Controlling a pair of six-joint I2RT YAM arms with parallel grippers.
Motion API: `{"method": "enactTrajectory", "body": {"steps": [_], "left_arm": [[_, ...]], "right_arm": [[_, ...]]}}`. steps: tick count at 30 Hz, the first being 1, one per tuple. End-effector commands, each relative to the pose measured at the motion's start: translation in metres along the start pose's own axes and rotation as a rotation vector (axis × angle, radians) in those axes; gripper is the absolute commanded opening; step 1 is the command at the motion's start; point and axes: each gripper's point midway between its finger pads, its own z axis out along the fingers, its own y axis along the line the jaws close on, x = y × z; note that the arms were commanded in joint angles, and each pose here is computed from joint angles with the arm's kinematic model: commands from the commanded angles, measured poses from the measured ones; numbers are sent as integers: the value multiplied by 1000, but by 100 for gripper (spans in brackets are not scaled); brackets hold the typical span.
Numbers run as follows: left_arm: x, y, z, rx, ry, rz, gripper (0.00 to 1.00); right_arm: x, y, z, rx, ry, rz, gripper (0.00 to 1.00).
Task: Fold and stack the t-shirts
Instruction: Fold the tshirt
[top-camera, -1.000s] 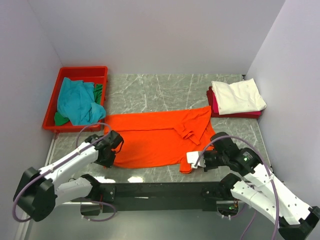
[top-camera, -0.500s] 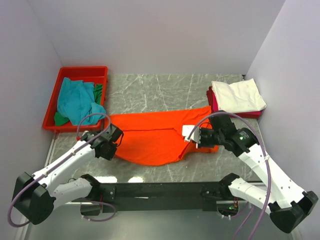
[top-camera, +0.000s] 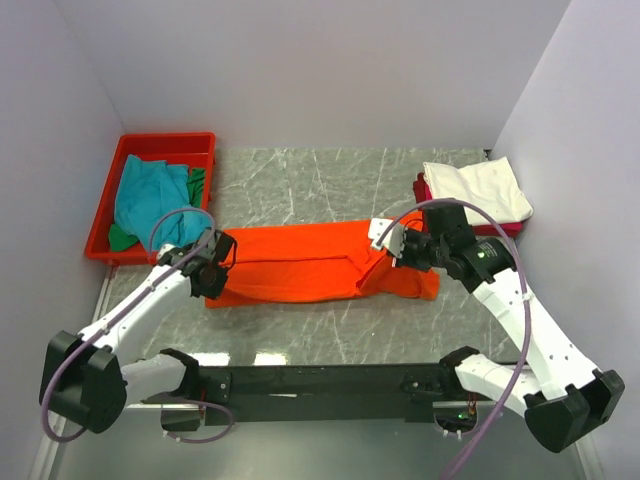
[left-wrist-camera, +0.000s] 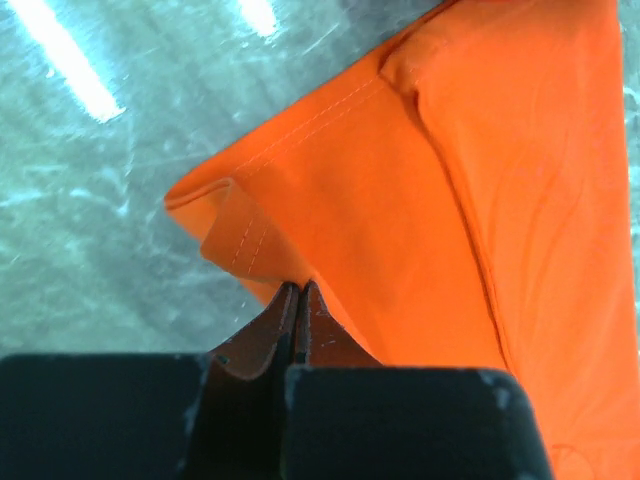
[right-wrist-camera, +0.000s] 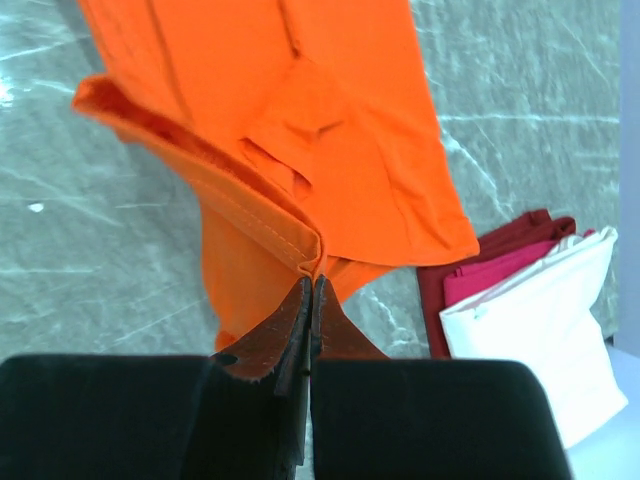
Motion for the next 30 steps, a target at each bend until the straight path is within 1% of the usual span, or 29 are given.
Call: {"method": "enactTrajectory", "body": {"steps": [1, 12, 18, 30], "left_arm": [[-7, -30, -1, 68, -6, 23, 0], [-9, -55, 17, 43, -29, 48, 0], [-9, -55, 25, 24, -28, 45, 1], [-15, -55, 36, 1, -41, 33, 1]], "right_arm": [[-17, -31, -7, 90, -59, 10, 0], [-16, -65, 13, 116, -58, 61, 0], [-3, -81, 28, 131, -15, 95, 0], [24, -111, 44, 159, 57, 163, 0]]}}
